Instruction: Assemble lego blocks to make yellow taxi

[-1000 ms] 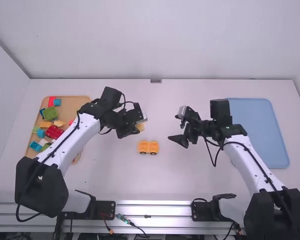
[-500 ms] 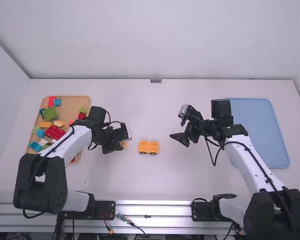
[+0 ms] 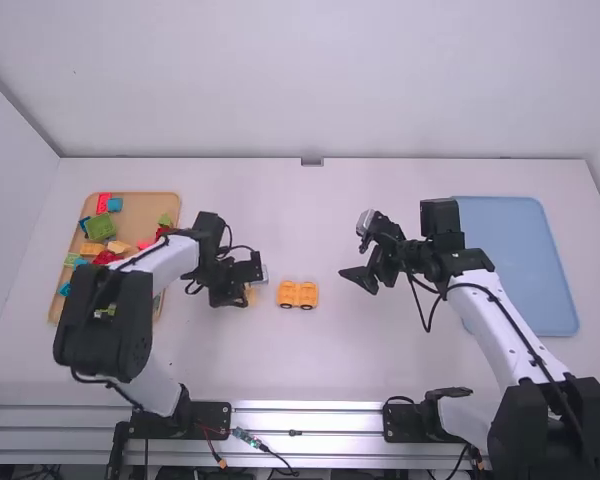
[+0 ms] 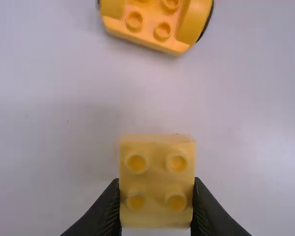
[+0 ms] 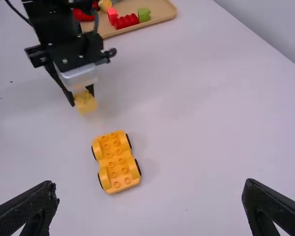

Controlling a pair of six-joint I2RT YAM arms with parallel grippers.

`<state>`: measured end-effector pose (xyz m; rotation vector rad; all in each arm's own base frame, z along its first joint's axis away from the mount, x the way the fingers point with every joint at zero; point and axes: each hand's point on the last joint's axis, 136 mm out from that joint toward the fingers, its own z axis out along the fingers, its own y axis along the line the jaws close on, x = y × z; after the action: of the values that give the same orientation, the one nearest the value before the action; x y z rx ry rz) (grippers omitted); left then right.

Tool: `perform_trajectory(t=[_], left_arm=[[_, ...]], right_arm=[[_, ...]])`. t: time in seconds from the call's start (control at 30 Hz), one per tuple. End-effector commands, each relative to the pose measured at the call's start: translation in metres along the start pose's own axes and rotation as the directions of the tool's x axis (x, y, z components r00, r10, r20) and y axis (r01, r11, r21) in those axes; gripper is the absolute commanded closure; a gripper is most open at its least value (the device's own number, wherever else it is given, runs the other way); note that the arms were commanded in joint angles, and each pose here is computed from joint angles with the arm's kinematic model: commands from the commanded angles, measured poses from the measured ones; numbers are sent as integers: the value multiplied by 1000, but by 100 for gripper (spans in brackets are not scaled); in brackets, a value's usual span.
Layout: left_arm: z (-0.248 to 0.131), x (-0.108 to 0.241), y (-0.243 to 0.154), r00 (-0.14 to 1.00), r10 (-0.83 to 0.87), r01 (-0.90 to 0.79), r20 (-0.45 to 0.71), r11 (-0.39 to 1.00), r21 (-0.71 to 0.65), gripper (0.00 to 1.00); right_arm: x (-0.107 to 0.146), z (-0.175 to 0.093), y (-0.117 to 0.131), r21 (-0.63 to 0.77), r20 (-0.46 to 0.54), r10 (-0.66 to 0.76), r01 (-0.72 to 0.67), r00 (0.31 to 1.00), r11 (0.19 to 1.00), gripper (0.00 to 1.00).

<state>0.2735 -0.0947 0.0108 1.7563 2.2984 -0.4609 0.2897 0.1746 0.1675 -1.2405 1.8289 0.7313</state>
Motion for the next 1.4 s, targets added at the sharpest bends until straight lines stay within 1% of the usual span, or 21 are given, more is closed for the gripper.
perform_trajectory(t=[0.0,0.07,0.2,0.27,0.4,0.43,0.6,0.67,0.7,0.73,0.77,0.9,1.13,1.2,1.27,1.3,1.33,1.37], left_arm=[[0,-9,9,999,42,-42,-10,999,11,75],[2,-11,14,999,47,-47,-12,999,7,73],[9,-5,21,996,65,-67,-58,997,-27,72],[15,-1,21,993,78,-82,-83,996,-40,68],[22,1,18,990,109,-113,-94,993,-44,67],[25,1,17,989,115,-120,-95,992,-48,64],[34,1,8,987,130,-134,-91,990,-39,65],[35,3,10,987,125,-130,-98,991,-45,64],[35,3,9,987,125,-130,-99,991,-44,60],[35,3,10,987,125,-130,-98,990,-46,43],[33,1,12,990,106,-111,-95,992,-54,1],[24,-9,23,997,27,-34,-76,996,-84,1],[-2,-30,20,997,55,-56,-45,998,-25,1],[-15,-36,26,999,40,-41,-30,998,-48,1],[-25,-43,29,999,33,-32,11,998,-57,1],[-35,-50,27,997,40,-37,64,998,-49,1],[-38,-52,25,995,52,-49,80,998,-41,1],[-50,-59,17,983,114,-112,142,993,-24,1]], right_arm=[[-8,-3,-3,10,8,-14,13,1000,1000,1],[-6,-3,-4,16,-3,-11,11,1000,1000,1],[-3,-3,-5,23,-16,-11,11,1000,1000,1],[-2,-3,-5,21,-18,-22,22,1000,1000,1],[-2,-3,-5,22,-17,-21,21,1000,1000,1],[-2,-3,-5,22,-17,-21,21,1000,1000,1],[-2,-3,-5,21,-18,-28,28,999,999,1],[-2,-3,-5,21,-18,-28,29,999,999,1],[-2,-3,-5,21,-18,-29,29,999,999,1],[-2,-3,-5,21,-18,-28,28,999,999,1],[-2,-3,-5,21,-18,-29,29,999,999,1],[-2,-3,-5,22,-18,-29,29,999,999,1],[-2,-3,-5,22,-18,-29,30,999,999,1],[-3,-3,-5,20,-17,-37,37,999,999,1],[-3,-3,-5,22,-17,-38,38,999,999,1],[-3,-3,-5,23,-16,-39,39,999,999,1],[-3,-3,-5,23,-16,-39,39,999,999,1],[-3,-3,-5,23,-17,-38,38,999,999,1]])
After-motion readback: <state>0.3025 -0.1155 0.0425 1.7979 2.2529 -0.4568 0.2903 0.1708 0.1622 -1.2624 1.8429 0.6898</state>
